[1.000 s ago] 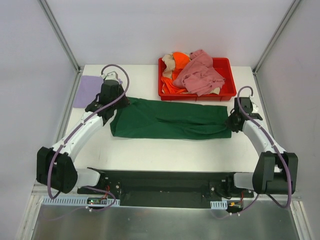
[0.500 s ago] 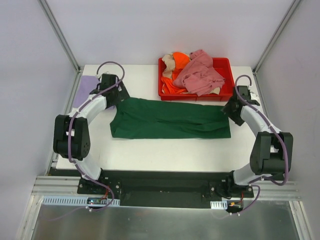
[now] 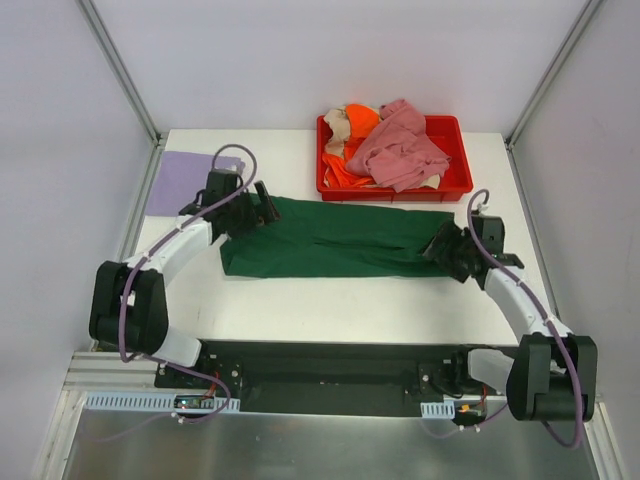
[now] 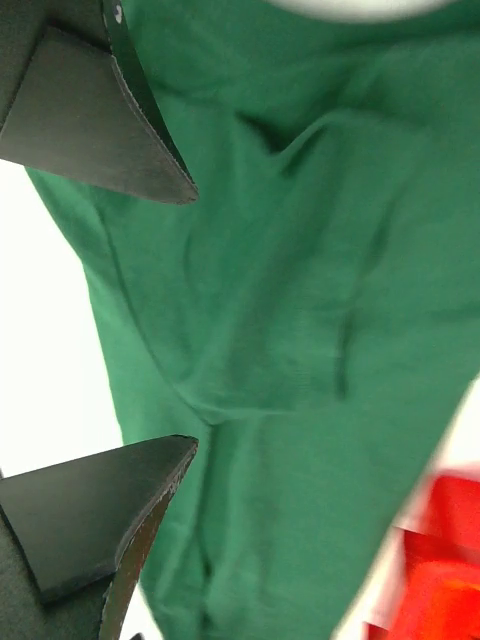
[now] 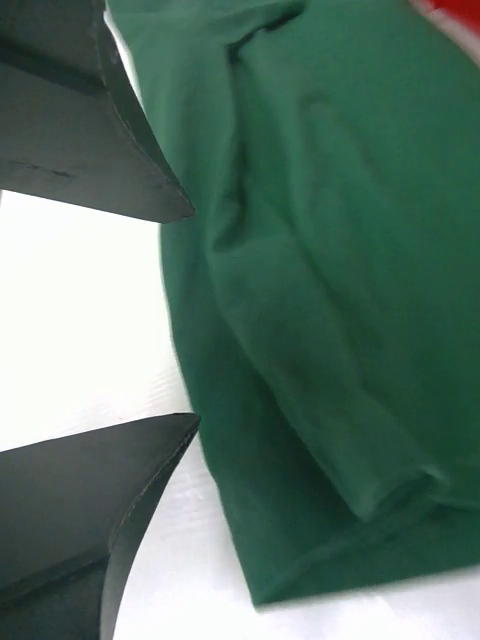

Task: Fold and stack the t-shirts
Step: Fold the other side of the tshirt into a rectangle, then rotate the tshirt 60 degrees, then grab the bottom of the folded rectangular tshirt with both arms, then fold the folded rectangular tshirt in 1/3 of the way

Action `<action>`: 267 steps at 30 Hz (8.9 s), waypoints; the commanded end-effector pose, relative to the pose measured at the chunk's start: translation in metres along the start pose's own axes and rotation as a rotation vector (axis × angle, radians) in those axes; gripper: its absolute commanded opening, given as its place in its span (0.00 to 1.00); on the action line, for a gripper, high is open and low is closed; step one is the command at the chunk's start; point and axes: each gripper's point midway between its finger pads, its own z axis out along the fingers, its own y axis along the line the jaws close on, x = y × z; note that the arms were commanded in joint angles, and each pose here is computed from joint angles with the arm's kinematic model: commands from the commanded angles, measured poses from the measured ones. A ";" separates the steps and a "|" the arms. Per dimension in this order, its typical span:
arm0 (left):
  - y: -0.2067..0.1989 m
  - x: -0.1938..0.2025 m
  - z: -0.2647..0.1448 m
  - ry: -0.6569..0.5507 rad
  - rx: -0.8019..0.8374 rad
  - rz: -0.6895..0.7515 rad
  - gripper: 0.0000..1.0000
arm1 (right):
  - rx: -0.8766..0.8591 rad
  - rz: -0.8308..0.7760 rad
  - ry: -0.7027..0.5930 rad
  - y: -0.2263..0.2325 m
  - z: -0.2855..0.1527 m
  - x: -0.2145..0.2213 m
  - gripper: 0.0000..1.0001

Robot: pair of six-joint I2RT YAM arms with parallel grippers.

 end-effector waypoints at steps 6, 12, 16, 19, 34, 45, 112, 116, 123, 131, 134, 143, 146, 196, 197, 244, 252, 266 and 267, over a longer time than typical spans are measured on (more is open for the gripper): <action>0.004 0.072 0.028 0.224 0.083 -0.049 0.99 | -0.256 -0.060 0.000 0.049 0.015 0.014 0.81; 0.020 0.081 0.030 0.227 0.035 -0.040 0.99 | -0.142 -0.055 -0.111 0.044 0.043 -0.028 0.81; 0.036 0.089 0.027 0.222 -0.006 -0.044 0.99 | -0.050 -0.060 -0.181 0.036 0.057 -0.063 0.80; 0.046 0.092 0.024 0.218 -0.027 -0.047 0.99 | 0.037 -0.037 -0.233 0.025 0.060 -0.085 0.81; 0.027 0.065 -0.004 0.122 0.023 -0.037 0.99 | -0.102 -0.228 -0.172 0.044 0.021 -0.065 0.83; -0.012 0.040 0.031 0.187 0.088 -0.064 0.99 | -0.166 -0.382 0.053 0.075 0.069 -0.011 0.96; -0.196 -0.109 0.005 -0.044 0.412 0.301 0.99 | -0.234 -0.605 0.118 0.149 -0.052 0.135 0.96; -0.168 -0.062 -0.033 -0.019 0.349 0.296 0.99 | -0.078 -0.625 -0.012 0.124 -0.052 0.064 0.96; -0.097 0.078 -0.046 0.180 0.293 0.280 0.99 | 0.213 -0.538 -0.223 0.092 -0.032 -0.086 0.96; -0.050 0.178 -0.086 0.322 0.374 0.156 0.99 | -0.059 -0.585 0.024 0.126 0.003 -0.054 0.96; -0.040 0.224 -0.106 0.436 0.406 0.093 0.99 | -0.118 -0.499 0.086 0.110 -0.003 -0.015 0.96; -0.043 0.309 -0.121 0.573 0.373 0.186 0.82 | -0.383 -0.271 0.196 0.076 -0.051 0.096 0.96; -0.048 0.324 -0.116 0.601 0.352 0.211 0.73 | -0.394 -0.254 0.245 0.062 -0.062 0.119 0.96; -0.035 0.373 -0.167 0.801 0.241 0.373 0.00 | -0.261 -0.281 0.510 0.016 -0.069 0.226 0.01; -0.039 0.374 -0.171 0.802 0.261 0.380 0.00 | -0.303 -0.267 0.503 0.023 -0.073 0.226 0.01; -0.030 0.083 -0.029 0.036 -0.188 0.242 0.00 | -0.333 -0.440 0.039 0.260 0.034 0.036 0.00; -0.019 0.076 -0.005 0.065 -0.228 0.239 0.00 | -0.319 -0.442 0.094 0.260 0.071 0.035 0.02; -0.009 0.070 0.031 0.108 -0.269 0.241 0.31 | -0.282 -0.427 0.160 0.259 0.104 0.026 0.56; -0.014 0.069 0.029 0.108 -0.249 0.238 0.41 | -0.273 -0.444 0.175 0.258 0.099 0.026 0.59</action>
